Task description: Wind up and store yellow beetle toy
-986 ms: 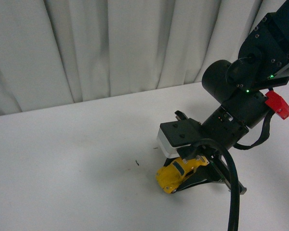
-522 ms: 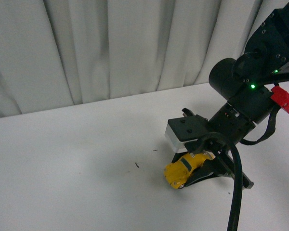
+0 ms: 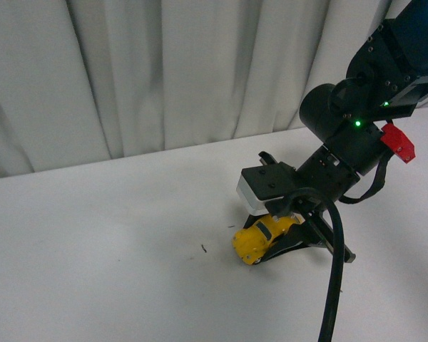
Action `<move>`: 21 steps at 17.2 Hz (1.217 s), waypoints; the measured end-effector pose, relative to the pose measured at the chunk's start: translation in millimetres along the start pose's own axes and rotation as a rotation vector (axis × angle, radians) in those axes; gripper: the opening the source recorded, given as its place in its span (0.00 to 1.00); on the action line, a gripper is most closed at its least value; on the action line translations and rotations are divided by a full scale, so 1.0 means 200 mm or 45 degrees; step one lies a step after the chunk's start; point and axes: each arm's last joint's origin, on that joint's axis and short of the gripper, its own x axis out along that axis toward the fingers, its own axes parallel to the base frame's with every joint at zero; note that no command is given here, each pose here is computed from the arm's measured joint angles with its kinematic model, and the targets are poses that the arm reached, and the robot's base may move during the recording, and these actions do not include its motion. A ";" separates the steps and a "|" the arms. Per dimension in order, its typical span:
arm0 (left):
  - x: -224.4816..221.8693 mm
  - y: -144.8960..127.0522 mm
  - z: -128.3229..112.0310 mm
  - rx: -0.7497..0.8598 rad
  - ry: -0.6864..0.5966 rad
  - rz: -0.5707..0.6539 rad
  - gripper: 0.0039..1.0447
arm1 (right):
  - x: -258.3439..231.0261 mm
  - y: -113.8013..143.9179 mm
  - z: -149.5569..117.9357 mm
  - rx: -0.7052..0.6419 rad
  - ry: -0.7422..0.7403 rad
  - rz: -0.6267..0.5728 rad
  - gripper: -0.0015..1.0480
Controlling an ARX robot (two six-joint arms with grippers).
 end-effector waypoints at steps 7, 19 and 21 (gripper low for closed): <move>0.00 0.00 0.00 0.000 0.000 0.000 0.94 | 0.07 -0.04 0.06 0.052 -0.004 -0.069 0.44; 0.00 0.00 0.00 0.000 0.000 0.000 0.94 | 0.07 0.03 0.02 0.169 -0.032 -0.074 0.44; 0.00 0.00 0.00 0.000 0.000 0.000 0.94 | 0.06 0.07 -0.01 0.184 -0.043 -0.077 0.44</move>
